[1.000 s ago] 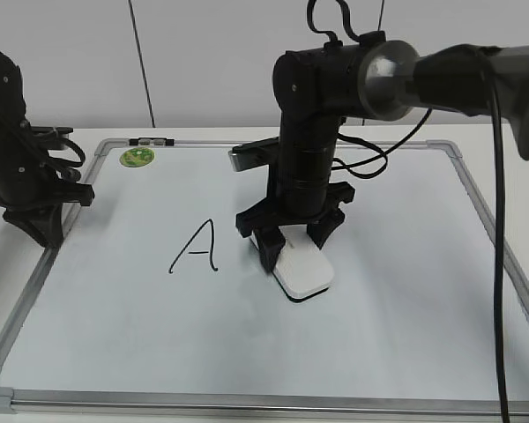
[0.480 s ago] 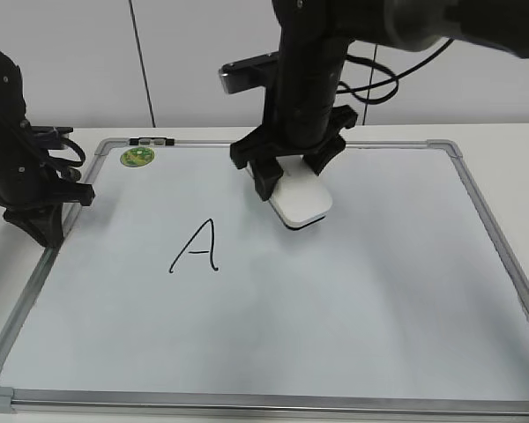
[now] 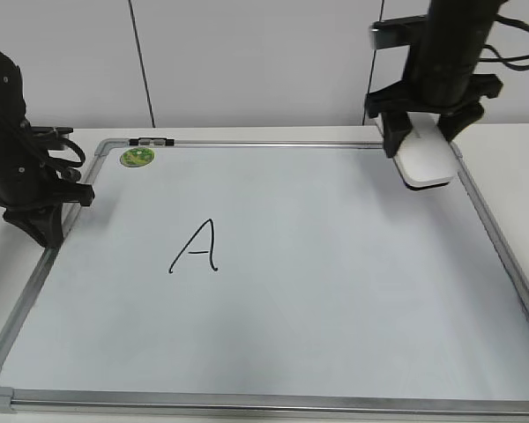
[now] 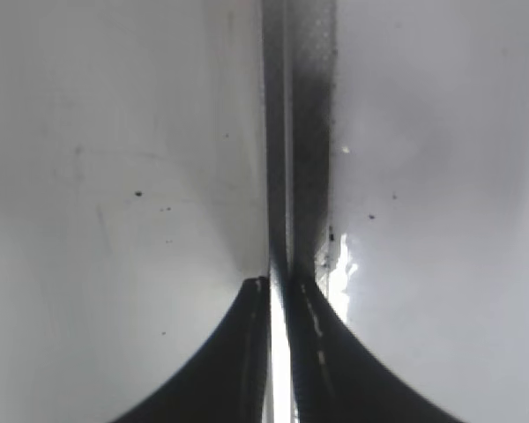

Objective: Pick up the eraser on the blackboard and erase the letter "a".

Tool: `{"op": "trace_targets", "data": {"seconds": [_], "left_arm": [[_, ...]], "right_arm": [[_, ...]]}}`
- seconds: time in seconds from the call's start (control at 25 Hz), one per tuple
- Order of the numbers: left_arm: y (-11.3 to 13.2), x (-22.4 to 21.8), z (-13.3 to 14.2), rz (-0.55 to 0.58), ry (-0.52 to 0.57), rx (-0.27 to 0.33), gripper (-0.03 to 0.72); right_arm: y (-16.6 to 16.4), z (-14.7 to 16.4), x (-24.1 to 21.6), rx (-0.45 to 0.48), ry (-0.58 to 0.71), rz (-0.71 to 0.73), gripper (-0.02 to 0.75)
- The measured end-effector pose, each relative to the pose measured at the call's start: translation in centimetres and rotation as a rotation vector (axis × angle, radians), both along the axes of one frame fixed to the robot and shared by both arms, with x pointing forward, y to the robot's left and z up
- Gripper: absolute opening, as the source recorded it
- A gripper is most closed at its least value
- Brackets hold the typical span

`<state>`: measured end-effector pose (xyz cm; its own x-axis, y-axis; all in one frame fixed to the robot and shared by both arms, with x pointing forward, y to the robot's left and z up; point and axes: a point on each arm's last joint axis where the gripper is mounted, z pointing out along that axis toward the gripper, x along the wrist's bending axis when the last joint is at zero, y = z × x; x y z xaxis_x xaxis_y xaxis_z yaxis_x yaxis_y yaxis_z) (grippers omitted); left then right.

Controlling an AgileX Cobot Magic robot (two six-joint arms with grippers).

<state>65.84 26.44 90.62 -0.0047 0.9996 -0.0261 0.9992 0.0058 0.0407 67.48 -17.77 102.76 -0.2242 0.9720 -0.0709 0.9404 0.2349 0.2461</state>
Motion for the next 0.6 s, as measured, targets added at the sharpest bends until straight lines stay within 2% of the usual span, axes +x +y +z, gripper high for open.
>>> {"op": "trace_targets", "data": {"seconds": [0.24, 0.6], "left_arm": [[0.0, 0.0, 0.0, 0.000, 0.000, 0.000, 0.041], [0.0, 0.0, 0.0, 0.000, 0.000, 0.000, 0.041]], "right_arm": [[-6.1, 0.0, -0.7, 0.006, 0.047, -0.137, 0.519], [-10.3, -2.1, -1.1, 0.011, 0.126, -0.241, 0.519]]}}
